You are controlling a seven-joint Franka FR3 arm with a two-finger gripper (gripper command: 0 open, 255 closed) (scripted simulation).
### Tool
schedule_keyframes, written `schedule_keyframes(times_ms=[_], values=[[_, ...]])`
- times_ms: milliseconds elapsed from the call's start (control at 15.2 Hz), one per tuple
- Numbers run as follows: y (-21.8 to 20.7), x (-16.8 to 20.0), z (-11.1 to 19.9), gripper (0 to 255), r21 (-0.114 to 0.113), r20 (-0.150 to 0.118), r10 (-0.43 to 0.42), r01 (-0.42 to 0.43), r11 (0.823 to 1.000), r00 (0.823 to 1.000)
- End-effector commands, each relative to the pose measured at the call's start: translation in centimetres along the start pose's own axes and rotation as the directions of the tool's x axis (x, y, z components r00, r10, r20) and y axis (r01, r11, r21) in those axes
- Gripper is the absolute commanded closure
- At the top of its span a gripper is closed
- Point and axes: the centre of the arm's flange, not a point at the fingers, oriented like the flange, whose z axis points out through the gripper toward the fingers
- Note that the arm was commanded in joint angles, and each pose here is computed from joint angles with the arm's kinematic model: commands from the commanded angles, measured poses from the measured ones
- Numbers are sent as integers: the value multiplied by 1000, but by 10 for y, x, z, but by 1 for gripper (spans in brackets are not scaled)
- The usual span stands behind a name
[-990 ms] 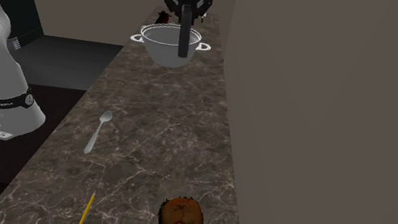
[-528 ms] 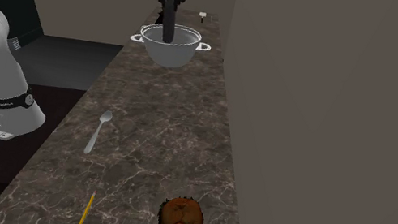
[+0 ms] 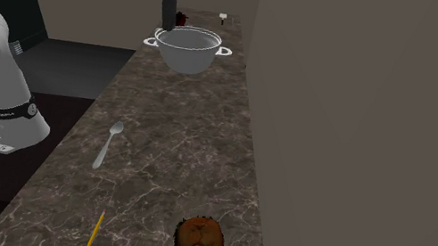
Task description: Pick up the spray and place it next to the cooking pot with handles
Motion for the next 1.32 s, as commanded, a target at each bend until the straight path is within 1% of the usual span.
schedule_keyframes(times_ms=[0, 462, 528, 1254], values=[[-22, 21, 7, 255, -1, 0, 1, -1, 1000, 1000], [-83, 87, 28, 255, -1, 0, 1, -1, 1000, 1000], [-99, 104, 34, 255, -1, 0, 1, -1, 1000, 1000], [-99, 74, 84, 255, -1, 0, 1, -1, 1000, 1000]])
